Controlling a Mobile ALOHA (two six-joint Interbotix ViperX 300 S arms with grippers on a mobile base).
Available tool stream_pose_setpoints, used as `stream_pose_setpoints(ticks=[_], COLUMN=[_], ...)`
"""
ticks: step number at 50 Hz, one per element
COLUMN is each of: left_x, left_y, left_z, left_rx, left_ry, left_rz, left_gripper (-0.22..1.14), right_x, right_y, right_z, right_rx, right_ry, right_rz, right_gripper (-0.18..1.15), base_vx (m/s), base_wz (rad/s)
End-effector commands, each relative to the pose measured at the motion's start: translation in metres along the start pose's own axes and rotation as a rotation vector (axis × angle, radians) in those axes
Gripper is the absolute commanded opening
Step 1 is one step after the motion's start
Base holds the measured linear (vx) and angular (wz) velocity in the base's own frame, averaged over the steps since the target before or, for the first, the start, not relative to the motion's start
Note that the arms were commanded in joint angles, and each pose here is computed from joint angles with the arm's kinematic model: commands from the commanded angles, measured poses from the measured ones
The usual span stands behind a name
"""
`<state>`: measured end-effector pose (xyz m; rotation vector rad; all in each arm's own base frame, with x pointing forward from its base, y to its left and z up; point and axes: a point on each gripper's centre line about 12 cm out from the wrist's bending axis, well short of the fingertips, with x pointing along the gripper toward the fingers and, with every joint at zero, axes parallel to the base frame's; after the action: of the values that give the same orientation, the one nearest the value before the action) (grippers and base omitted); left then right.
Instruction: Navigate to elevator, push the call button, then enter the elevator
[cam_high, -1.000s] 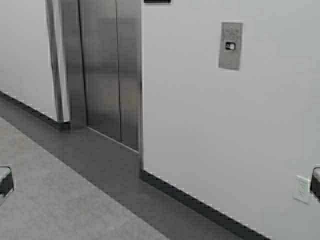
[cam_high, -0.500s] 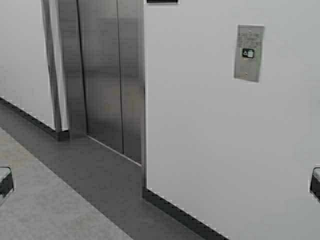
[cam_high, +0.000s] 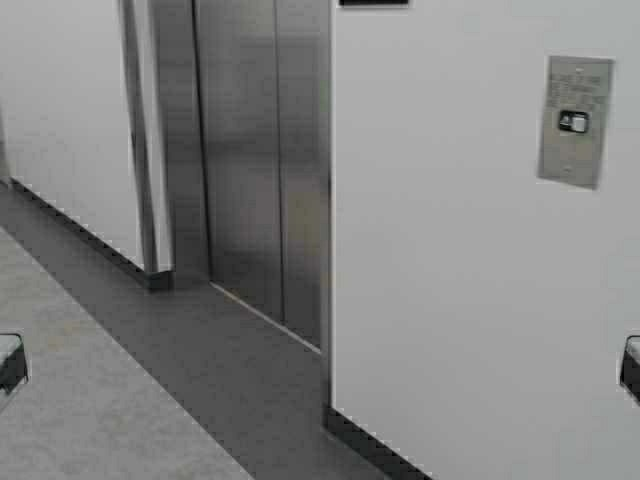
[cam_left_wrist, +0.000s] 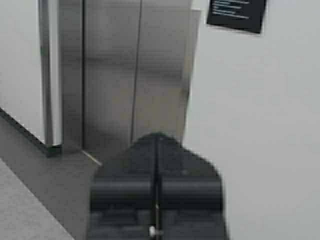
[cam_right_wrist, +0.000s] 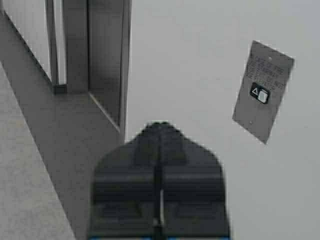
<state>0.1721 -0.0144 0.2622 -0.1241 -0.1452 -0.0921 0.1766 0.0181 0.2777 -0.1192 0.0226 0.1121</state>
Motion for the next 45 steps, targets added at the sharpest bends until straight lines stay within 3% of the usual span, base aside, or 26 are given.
stream_pose_setpoints(ticks=[1, 18, 25, 34, 45], left_x=[0.003, 0.0, -0.007, -0.009, -0.009], left_y=[-0.001, -0.002, -0.006, -0.006, -0.005], left_z=[0.006, 0.013, 0.019, 0.018, 0.021], left_rx=[0.006, -0.008, -0.007, -0.015, -0.063], left_ry=[-0.015, -0.042, -0.062, 0.036, 0.048], left_rz=[-0.002, -0.009, -0.028, -0.017, -0.006], left_gripper=[0.02, 0.02, 0.02, 0.02, 0.02], right_x=[0.004, 0.011, 0.012, 0.017, 0.036], right_y=[-0.002, -0.008, -0.016, -0.022, -0.016], right_z=[0.012, 0.017, 0.026, 0.042, 0.02], right_rx=[-0.06, -0.089, -0.134, -0.318, -0.476], right_ry=[0.02, 0.114, 0.228, 0.359, 0.608], right_rz=[-0.006, -0.028, -0.071, -0.089, -0.041], right_gripper=[0.05, 0.06, 0.06, 0.06, 0.06], base_vx=[0.32, 0.3, 0.28, 0.27, 0.25], base_wz=[0.16, 0.09, 0.03, -0.01, -0.05])
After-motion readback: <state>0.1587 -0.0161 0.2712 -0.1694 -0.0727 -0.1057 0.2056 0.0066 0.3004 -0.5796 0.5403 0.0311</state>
